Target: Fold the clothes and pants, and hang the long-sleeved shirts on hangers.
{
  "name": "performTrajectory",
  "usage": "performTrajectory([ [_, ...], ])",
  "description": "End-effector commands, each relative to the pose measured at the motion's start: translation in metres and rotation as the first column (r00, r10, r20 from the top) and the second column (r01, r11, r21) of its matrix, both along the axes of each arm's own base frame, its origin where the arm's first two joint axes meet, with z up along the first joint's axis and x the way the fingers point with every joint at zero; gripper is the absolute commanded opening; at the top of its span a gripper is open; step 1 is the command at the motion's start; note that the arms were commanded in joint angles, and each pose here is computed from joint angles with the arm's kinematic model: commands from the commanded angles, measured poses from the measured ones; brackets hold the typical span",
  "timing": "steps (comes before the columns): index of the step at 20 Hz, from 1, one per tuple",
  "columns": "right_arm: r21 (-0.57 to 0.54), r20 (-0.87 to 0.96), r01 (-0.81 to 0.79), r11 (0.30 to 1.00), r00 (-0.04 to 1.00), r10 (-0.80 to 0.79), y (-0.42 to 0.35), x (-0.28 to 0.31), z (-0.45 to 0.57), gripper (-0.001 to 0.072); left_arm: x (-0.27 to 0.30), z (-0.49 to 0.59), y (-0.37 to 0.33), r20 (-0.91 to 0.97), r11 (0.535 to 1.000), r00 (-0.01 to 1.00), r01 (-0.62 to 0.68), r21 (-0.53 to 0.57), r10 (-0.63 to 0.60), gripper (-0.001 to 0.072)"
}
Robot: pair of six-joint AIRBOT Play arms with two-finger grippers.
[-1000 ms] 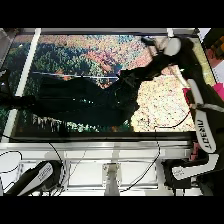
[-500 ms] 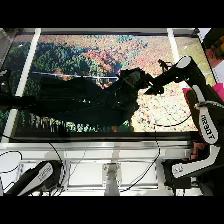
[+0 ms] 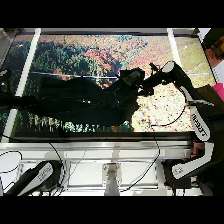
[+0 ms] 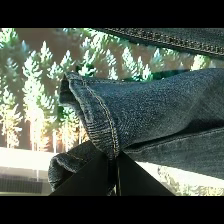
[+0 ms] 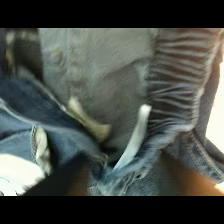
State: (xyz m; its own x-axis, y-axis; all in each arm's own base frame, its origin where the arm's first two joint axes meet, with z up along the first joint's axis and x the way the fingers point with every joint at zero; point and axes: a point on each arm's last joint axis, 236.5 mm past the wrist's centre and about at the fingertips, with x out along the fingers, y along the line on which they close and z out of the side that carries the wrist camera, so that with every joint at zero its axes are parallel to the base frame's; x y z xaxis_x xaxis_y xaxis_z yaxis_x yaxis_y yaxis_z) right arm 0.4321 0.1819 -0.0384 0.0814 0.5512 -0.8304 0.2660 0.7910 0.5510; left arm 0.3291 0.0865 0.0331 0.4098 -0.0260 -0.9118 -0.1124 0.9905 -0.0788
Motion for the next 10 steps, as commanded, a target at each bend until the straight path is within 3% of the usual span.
performTrajectory([
  [1,-0.004,0.003,0.025,1.0,1.0,-0.025,0.002,0.005,-0.002,0.0097,0.004,0.002,0.002,0.02,1.0,1.0,-0.005,0.006,0.004,0.0015],
  [2,0.015,0.001,0.031,0.999,1.0,-0.031,0.005,0.005,0.001,0.0033,0.009,0.004,0.0,0.04,1.0,0.999,-0.009,-0.004,0.01,0.0016],
  [5,0.147,0.057,0.104,0.984,0.992,-0.113,0.017,0.025,0.036,0.003,0.042,0.022,-0.01,0.19,0.995,0.98,-0.045,-0.086,0.061,0.0015],
  [7,0.231,0.162,0.191,0.954,0.96,-0.231,0.003,0.065,0.078,0.0029,0.067,0.047,-0.001,0.319,0.993,0.942,-0.084,-0.086,0.107,0.0015],
  [10,0.354,0.313,0.368,0.859,0.819,-0.48,-0.065,0.135,0.165,0.0028,0.095,0.106,0.016,0.483,0.99,0.865,-0.125,-0.061,0.139,0.0014],
])
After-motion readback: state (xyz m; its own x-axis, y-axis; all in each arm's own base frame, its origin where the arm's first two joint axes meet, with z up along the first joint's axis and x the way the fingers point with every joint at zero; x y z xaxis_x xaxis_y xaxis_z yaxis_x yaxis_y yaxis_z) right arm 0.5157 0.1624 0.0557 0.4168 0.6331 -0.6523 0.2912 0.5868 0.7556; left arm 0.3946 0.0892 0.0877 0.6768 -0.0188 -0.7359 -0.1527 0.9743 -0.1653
